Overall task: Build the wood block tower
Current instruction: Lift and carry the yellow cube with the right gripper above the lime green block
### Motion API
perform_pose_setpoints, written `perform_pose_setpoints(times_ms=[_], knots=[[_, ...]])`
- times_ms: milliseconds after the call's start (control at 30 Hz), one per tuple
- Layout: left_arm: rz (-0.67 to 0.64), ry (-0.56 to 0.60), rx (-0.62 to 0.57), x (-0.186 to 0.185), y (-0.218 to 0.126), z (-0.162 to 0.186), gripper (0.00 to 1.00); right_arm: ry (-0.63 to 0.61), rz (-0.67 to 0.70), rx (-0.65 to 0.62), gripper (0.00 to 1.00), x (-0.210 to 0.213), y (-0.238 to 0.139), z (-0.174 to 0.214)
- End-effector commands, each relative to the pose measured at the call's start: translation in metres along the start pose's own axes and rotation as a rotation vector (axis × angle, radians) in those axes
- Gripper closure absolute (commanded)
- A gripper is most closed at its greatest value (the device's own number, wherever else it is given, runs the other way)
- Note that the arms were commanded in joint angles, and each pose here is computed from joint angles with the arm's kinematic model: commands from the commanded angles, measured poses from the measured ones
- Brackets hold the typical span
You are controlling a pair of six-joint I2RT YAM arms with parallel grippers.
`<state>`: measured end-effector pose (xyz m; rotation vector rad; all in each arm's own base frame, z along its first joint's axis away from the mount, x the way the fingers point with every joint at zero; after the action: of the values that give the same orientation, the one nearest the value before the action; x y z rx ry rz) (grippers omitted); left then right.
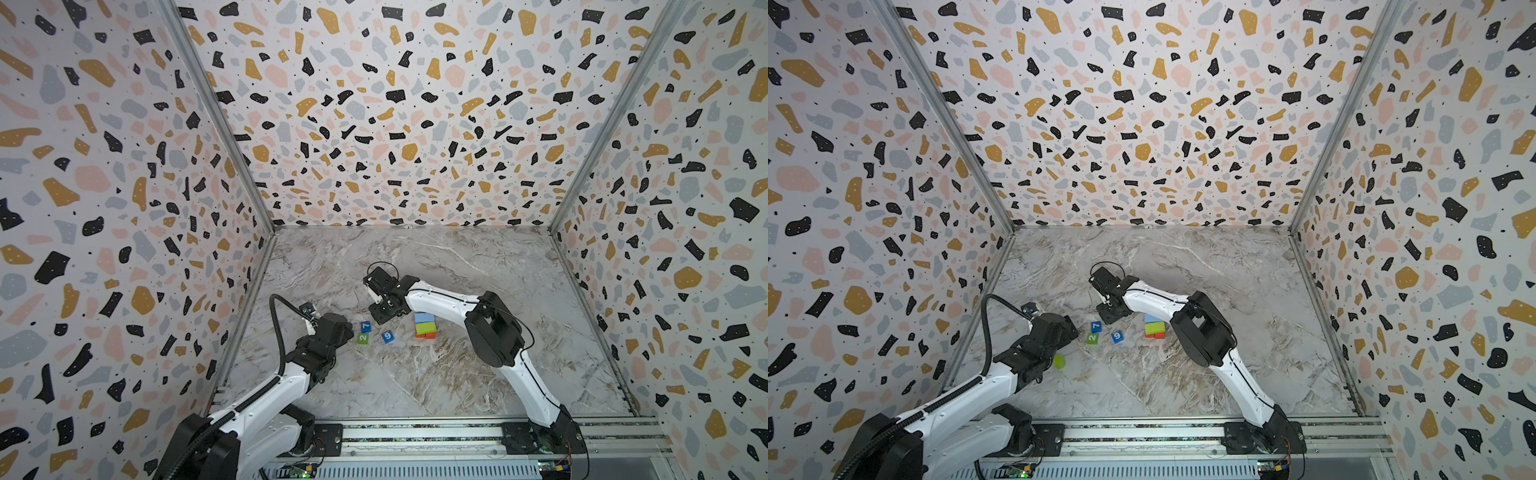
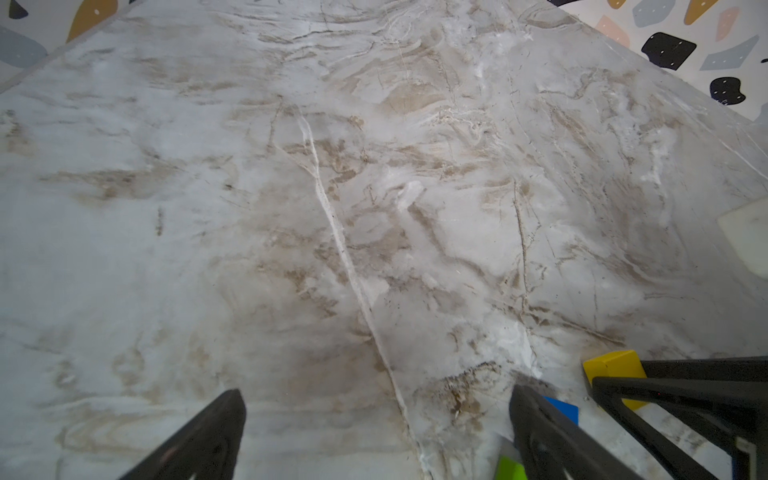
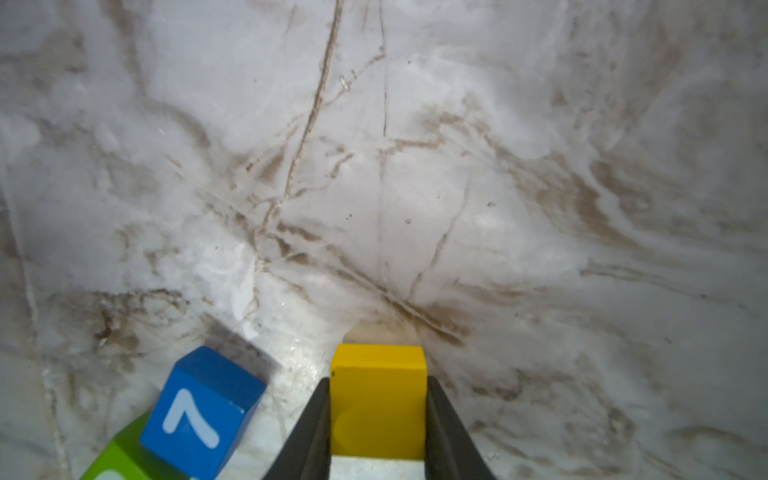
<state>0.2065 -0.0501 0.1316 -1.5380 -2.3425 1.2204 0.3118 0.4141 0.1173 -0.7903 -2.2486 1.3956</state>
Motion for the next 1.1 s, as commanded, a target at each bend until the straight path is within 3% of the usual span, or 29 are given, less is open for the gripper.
perform_pose_setpoints(times_ms=[0,300,633,1067], knots=[[0.030,0.002,-0.006,-0.006,-0.005,-0.008,0.00,0.000,0.015,-0.089,0.69,0.002,-0.053,-0.022],[0.030,0.031,-0.015,-0.013,-0.012,-0.018,0.00,0.075,0.071,-0.136,0.68,-0.010,-0.102,-0.016],[0.056,0.063,0.017,-0.027,-0.014,-0.022,0.00,0.243,0.131,-0.156,0.66,-0.034,-0.154,0.028],[0.097,0.102,0.079,-0.041,-0.015,-0.010,0.00,0.390,0.142,-0.123,0.66,-0.056,-0.156,0.088]])
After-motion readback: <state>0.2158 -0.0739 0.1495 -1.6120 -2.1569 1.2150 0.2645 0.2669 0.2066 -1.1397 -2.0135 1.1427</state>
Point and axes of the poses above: each gripper's point midway between its finger pads, its own y axis out along the fingers, its own x axis along the line the jaws close on, z = x × y, the point moved 9 cm from there along -y, back along the fingers, and after that the axes turned 9 degrees about -y, right-handed, at the moved point
